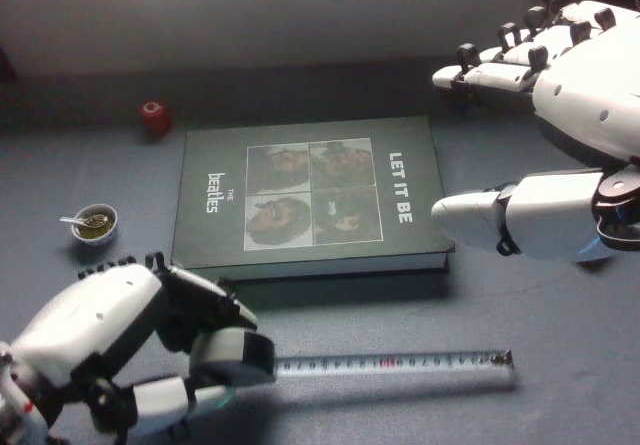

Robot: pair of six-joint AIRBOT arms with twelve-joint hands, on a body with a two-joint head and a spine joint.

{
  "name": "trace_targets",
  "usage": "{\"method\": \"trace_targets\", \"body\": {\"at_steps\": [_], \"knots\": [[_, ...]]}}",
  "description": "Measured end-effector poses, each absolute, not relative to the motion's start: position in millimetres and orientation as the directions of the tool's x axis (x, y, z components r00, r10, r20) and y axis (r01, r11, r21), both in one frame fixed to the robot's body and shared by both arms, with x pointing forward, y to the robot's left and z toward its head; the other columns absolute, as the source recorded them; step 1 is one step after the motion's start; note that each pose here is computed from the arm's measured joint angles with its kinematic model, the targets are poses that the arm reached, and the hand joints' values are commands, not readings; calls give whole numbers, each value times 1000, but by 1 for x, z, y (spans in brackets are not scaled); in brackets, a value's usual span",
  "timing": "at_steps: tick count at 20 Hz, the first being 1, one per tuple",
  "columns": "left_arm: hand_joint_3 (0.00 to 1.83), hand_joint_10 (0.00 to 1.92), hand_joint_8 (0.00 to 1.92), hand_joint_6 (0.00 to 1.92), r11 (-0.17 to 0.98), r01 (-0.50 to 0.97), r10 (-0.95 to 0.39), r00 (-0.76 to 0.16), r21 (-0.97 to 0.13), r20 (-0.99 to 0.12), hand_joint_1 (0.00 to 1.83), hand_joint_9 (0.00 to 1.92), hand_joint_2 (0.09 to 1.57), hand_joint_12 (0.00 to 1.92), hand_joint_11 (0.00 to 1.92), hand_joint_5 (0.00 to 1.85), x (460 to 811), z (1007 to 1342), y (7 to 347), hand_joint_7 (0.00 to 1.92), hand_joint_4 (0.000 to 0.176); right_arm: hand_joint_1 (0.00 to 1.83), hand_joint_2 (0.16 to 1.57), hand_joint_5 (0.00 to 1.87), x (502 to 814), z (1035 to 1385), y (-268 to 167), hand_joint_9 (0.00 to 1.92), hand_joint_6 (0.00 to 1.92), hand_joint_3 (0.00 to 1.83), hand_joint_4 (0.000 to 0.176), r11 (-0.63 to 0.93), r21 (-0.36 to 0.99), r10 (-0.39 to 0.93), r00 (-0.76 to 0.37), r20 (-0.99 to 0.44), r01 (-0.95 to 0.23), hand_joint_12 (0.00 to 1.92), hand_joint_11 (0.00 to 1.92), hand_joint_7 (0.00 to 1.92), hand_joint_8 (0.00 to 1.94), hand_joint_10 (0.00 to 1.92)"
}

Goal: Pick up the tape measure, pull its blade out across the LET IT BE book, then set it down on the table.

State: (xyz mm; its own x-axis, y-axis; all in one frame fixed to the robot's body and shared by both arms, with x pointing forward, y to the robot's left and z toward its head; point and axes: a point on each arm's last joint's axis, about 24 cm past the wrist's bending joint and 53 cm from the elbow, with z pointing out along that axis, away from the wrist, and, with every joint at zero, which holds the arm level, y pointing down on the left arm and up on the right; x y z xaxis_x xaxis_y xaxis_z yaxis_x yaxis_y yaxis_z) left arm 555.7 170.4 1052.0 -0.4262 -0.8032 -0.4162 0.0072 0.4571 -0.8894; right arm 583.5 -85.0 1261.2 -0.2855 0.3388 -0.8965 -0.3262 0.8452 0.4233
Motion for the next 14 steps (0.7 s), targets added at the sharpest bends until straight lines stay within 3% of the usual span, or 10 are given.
{"method": "trace_targets", "body": {"at_steps": [1,2,7,11,14], "knots": [[0,1138,768,344,446,16,-812,-413,-895,-412,1392,998,1045,1036,822,1225,563,1062,171,1144,0,348,1068,299,583,1262,-84,320,21,0,20,844,424,339,-286,-896,-329,1148,0,335,12,30],[1,1151,818,523,445,23,-812,-412,-895,-414,1390,964,1061,1021,823,1140,567,1067,171,1104,0,467,1058,330,583,1262,-83,340,20,0,2,841,427,341,-288,-895,-331,1176,0,371,12,25],[0,1193,864,576,421,78,-824,-383,-904,-416,1387,932,1073,1039,818,1119,599,1108,168,1075,0,885,1042,481,581,1277,-75,456,27,0,0,846,373,298,-242,-923,-380,1155,39,537,17,30],[0,1196,849,575,456,100,-803,-383,-885,-457,1387,926,1072,1036,808,1126,620,1124,177,1079,0,1025,1082,530,577,1285,-70,504,32,10,0,825,417,344,-247,-906,-382,1163,81,560,11,35],[0,1186,835,587,486,96,-799,-353,-868,-487,1388,929,1069,1034,812,1127,645,1130,200,1085,0,1058,1119,534,580,1306,-68,514,11,15,0,831,363,324,-165,-932,-421,1132,60,539,0,19]]}}
